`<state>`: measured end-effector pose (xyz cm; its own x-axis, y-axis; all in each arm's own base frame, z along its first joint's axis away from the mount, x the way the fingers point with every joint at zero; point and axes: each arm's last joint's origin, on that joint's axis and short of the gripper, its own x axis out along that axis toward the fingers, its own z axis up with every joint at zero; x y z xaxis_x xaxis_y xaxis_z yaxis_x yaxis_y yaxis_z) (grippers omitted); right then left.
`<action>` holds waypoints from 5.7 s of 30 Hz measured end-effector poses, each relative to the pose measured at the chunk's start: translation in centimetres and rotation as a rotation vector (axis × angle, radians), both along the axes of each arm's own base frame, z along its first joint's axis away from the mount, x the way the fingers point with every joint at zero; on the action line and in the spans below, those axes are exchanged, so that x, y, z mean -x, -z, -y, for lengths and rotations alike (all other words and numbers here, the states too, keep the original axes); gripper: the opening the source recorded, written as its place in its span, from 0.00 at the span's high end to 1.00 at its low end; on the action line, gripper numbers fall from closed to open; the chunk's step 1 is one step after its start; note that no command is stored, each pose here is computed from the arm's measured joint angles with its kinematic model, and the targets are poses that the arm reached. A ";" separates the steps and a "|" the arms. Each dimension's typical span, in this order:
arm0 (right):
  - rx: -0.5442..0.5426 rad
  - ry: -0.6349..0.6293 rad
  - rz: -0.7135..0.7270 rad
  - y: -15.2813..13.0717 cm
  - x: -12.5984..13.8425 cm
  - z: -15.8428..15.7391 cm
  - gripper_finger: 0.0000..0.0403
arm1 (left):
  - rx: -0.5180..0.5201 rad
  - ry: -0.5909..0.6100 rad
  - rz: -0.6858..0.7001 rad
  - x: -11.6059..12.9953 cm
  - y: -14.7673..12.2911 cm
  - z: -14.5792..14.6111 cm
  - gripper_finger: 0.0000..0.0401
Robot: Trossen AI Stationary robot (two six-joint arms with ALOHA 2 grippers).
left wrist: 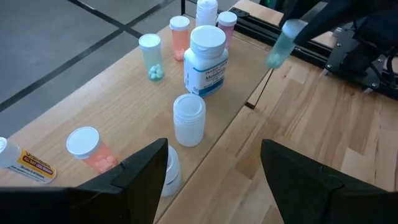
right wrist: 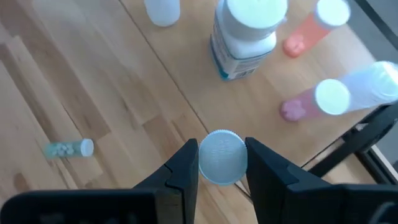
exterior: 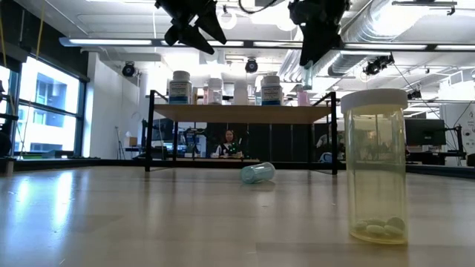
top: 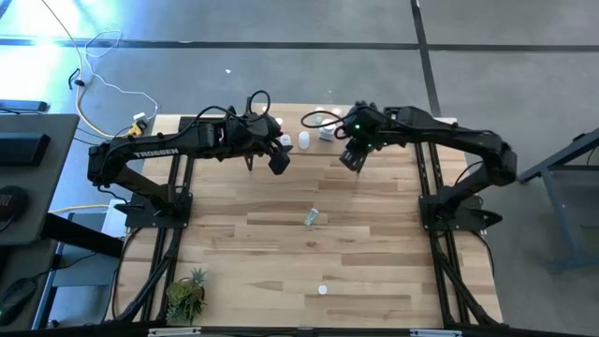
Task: Pick and place medicine bottles onto shelf by color
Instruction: Put the top blue pill bottle on the shelf, then put the blue pill bottle on the shelf
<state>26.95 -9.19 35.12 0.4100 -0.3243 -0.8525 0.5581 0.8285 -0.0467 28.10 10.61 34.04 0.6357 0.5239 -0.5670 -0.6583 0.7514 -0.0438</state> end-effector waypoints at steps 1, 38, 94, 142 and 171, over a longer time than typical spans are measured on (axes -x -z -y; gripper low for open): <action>-0.003 0.003 -0.004 0.2 -0.2 0.1 0.77 | 0.000 0.000 0.000 0.0 0.0 0.0 0.38; -0.101 0.281 0.099 1.5 -1.4 2.7 0.77 | -0.004 -0.001 -0.002 0.0 0.0 0.0 0.38; -0.037 0.231 0.001 2.7 -2.2 2.5 0.60 | 0.030 0.048 0.010 -0.1 0.0 0.1 0.38; -0.030 0.237 0.081 -3.9 -1.1 1.4 0.60 | 0.188 0.012 -0.062 -2.1 2.6 8.9 0.38; -0.059 0.176 0.136 -8.0 -0.1 -1.5 0.60 | 0.388 -0.085 -0.177 -9.4 14.5 13.0 0.38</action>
